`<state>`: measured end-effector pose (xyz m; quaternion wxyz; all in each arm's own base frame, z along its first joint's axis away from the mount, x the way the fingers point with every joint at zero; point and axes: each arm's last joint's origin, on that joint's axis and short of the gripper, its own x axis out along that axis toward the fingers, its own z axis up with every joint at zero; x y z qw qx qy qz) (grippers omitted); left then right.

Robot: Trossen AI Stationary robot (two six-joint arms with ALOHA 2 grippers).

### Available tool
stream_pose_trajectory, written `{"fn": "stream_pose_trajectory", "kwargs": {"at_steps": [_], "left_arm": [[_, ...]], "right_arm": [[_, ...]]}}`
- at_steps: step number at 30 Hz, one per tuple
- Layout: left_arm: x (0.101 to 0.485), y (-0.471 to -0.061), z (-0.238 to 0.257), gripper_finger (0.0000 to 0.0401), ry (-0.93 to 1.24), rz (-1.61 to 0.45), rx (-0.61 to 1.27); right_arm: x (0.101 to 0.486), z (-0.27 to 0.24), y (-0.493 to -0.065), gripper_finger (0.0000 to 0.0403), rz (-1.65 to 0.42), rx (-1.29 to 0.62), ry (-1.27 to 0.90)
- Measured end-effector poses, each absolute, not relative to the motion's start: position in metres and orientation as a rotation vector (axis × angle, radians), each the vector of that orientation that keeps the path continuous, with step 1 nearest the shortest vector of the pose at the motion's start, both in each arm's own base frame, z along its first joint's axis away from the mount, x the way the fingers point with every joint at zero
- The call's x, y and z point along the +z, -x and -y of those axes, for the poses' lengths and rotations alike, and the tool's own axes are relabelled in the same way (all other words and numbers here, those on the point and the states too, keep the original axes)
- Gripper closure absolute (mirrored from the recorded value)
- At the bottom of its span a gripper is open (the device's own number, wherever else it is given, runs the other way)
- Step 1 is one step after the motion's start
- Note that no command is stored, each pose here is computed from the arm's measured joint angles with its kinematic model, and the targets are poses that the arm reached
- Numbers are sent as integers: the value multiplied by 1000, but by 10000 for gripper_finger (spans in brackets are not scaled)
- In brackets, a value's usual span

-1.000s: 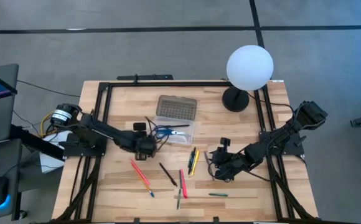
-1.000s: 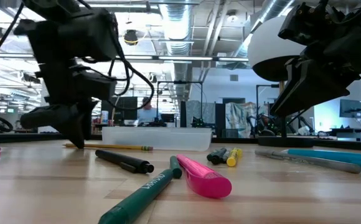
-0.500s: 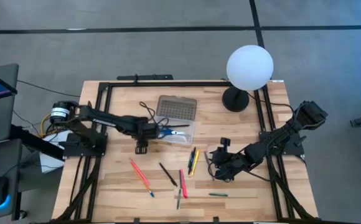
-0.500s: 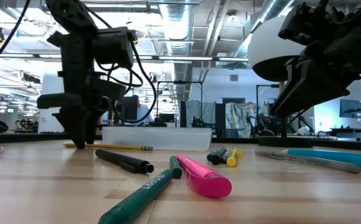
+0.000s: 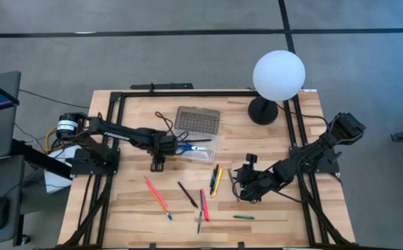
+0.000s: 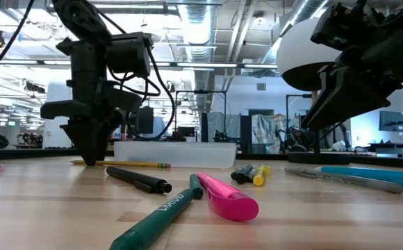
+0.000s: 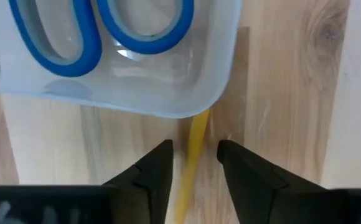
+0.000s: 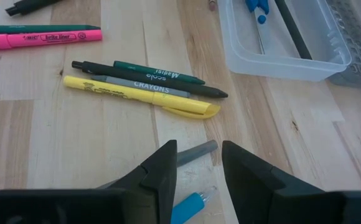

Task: Pick & place school supplies into a supply box
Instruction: Put the yellow pencil into the gray supply box

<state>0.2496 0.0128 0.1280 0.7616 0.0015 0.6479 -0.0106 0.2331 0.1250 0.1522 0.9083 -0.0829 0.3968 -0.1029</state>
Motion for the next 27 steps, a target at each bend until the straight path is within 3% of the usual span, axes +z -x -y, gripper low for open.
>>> {"fn": "stream_pose_trajectory", "kwargs": {"at_steps": [5,27], "left_arm": [[128,-251,-3,288,2,-1405,-18],[128,-251,54,297,-73,-1346,-138]], "right_arm": [[152,-125,-233,282,-819,-212,171],[152,-125,-233,282,-819,-212,171]]}}
